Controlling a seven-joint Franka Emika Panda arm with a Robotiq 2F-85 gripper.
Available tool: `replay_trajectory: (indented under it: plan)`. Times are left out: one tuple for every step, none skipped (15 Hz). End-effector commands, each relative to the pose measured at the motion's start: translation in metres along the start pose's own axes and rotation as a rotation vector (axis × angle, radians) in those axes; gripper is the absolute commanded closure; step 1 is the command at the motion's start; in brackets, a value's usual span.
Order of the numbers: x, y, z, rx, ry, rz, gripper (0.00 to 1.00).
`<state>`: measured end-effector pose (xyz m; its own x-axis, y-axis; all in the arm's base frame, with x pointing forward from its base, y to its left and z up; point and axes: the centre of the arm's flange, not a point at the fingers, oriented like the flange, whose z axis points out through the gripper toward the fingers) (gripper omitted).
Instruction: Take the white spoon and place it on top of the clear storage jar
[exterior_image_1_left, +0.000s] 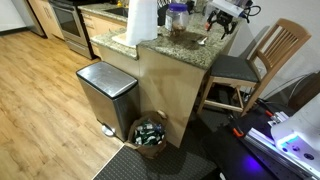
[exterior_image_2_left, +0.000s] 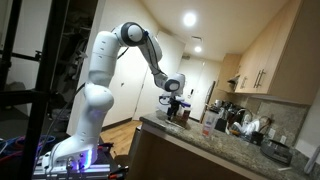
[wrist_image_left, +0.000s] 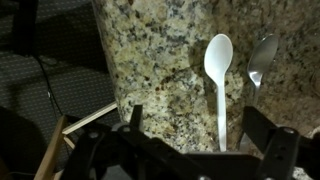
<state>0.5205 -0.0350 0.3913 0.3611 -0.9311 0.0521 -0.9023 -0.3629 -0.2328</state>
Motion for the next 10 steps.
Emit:
replay_trajectory:
  plan:
    - [0.001,0.000,-0.001,0.002,0.001,0.002,0.00]
    - [0.002,-0.001,0.007,-0.025,0.012,-0.002,0.00]
    - [0.001,-0.004,0.014,-0.029,0.005,-0.015,0.00]
    - [-0.001,-0.007,0.020,-0.022,0.003,-0.027,0.00]
    - [-0.003,-0.010,0.024,-0.010,0.007,-0.031,0.00]
    - [-0.005,-0.014,0.028,-0.001,0.006,-0.036,0.00]
    - [-0.005,-0.016,0.031,0.006,0.017,-0.041,0.00]
    - [-0.006,-0.019,0.033,0.011,0.019,-0.034,0.00]
    - [-0.005,-0.021,0.037,0.006,0.027,-0.033,0.00]
    - [-0.003,-0.024,0.040,0.000,0.038,-0.031,0.00]
